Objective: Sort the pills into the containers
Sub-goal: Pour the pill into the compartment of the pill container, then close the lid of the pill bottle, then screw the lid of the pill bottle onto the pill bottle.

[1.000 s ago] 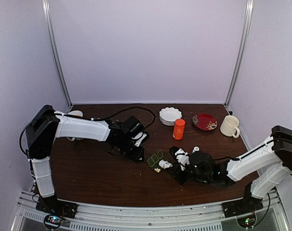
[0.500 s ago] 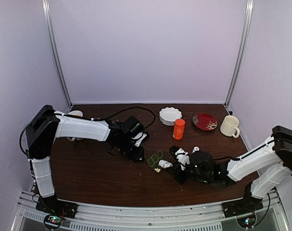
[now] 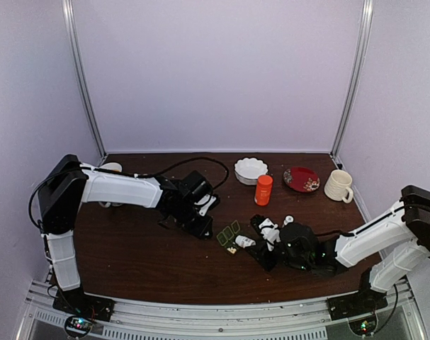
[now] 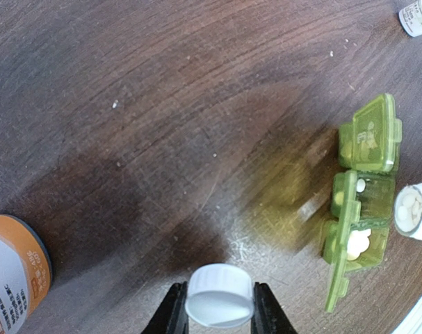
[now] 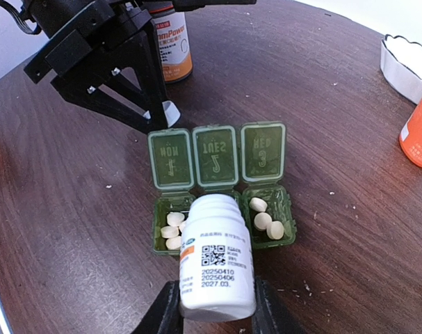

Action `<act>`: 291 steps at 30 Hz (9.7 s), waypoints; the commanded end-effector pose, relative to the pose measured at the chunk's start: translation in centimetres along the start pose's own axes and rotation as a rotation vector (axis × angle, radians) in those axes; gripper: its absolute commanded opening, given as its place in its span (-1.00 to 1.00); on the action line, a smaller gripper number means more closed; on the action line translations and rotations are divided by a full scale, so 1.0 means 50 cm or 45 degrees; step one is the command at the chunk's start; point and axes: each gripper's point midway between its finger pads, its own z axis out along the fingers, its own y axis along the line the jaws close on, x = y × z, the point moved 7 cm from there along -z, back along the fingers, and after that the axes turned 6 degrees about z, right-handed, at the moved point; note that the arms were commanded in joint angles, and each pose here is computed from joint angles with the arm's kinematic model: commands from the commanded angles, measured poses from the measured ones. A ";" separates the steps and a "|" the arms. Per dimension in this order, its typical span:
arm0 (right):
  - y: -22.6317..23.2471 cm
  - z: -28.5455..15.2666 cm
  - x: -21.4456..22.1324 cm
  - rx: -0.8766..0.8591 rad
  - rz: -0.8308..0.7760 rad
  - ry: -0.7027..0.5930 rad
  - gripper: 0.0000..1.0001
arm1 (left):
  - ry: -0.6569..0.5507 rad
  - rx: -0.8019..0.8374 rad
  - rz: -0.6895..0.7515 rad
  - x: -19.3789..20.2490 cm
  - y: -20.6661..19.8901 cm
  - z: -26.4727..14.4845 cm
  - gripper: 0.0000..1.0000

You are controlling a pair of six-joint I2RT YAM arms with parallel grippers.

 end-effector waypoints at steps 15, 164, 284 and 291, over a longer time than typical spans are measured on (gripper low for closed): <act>-0.002 0.001 -0.016 0.030 -0.007 -0.010 -1.00 | -0.016 0.024 0.026 -0.016 -0.010 -0.001 -1.00; 0.208 -0.272 -0.418 -0.367 -1.161 -0.788 -1.00 | -0.548 1.128 0.076 -0.091 -0.238 -0.624 -1.00; 0.197 -0.255 -0.468 -0.235 -1.066 -0.869 -1.00 | -0.636 1.072 -0.016 -0.073 -0.159 -0.566 0.59; 0.196 -0.247 -0.462 -0.234 -1.073 -0.845 -1.00 | -0.627 1.083 -0.013 -0.074 -0.161 -0.567 0.19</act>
